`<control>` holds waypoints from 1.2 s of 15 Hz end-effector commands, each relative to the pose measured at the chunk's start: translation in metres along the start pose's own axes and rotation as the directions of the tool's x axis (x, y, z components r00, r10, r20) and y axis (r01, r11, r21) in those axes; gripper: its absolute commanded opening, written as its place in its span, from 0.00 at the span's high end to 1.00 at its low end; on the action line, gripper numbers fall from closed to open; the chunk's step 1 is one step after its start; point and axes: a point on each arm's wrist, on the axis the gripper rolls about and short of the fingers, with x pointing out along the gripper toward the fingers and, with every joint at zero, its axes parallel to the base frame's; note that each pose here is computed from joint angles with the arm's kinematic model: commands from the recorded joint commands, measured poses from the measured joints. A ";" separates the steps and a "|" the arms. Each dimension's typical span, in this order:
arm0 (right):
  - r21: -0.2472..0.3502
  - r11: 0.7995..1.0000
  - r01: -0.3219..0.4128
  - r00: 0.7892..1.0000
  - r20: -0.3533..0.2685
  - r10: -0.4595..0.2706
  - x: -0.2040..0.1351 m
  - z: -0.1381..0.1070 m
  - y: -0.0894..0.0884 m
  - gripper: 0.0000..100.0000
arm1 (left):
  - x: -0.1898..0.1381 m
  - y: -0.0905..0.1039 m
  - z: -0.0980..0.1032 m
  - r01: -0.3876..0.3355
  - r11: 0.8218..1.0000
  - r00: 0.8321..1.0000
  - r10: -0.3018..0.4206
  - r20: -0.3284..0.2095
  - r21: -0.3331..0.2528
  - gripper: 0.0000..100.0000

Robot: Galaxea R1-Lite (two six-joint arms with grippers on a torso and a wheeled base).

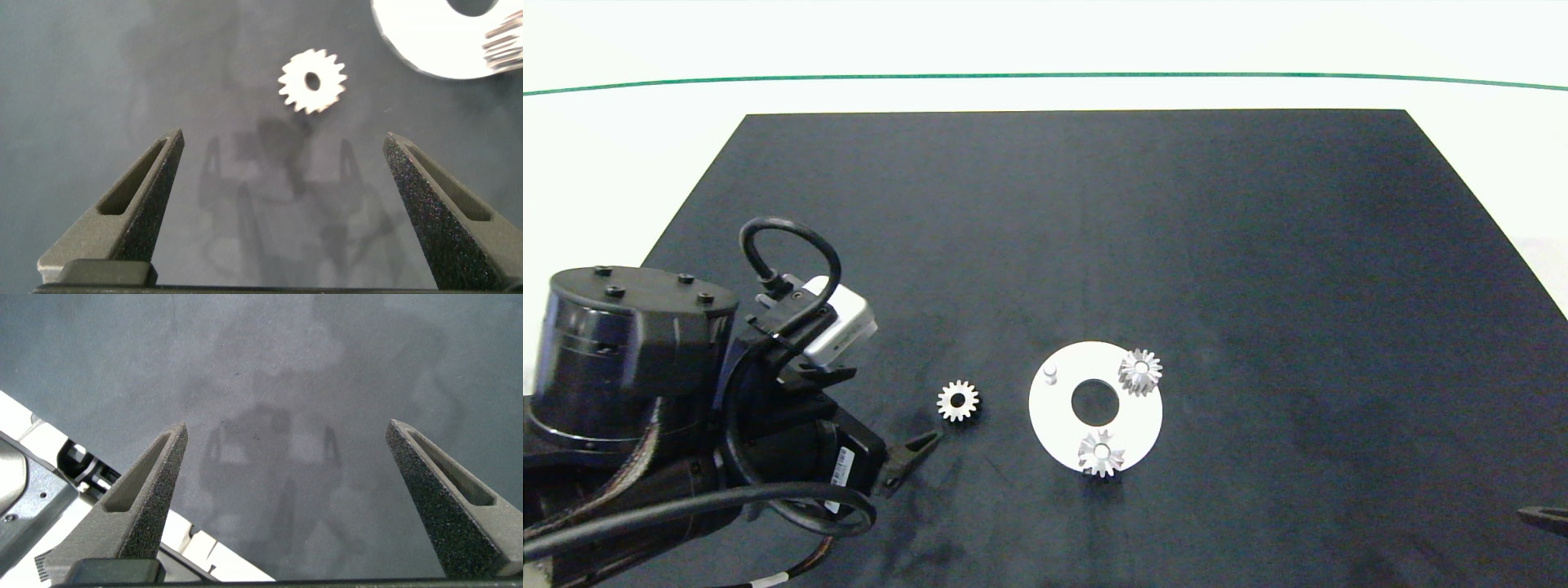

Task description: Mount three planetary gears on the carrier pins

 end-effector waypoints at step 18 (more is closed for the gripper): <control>-0.011 1.000 -0.018 0.998 -0.060 0.017 0.011 -0.003 0.003 0.00 | 0.078 -0.022 0.001 0.040 0.999 0.995 -0.038 -0.094 0.023 0.06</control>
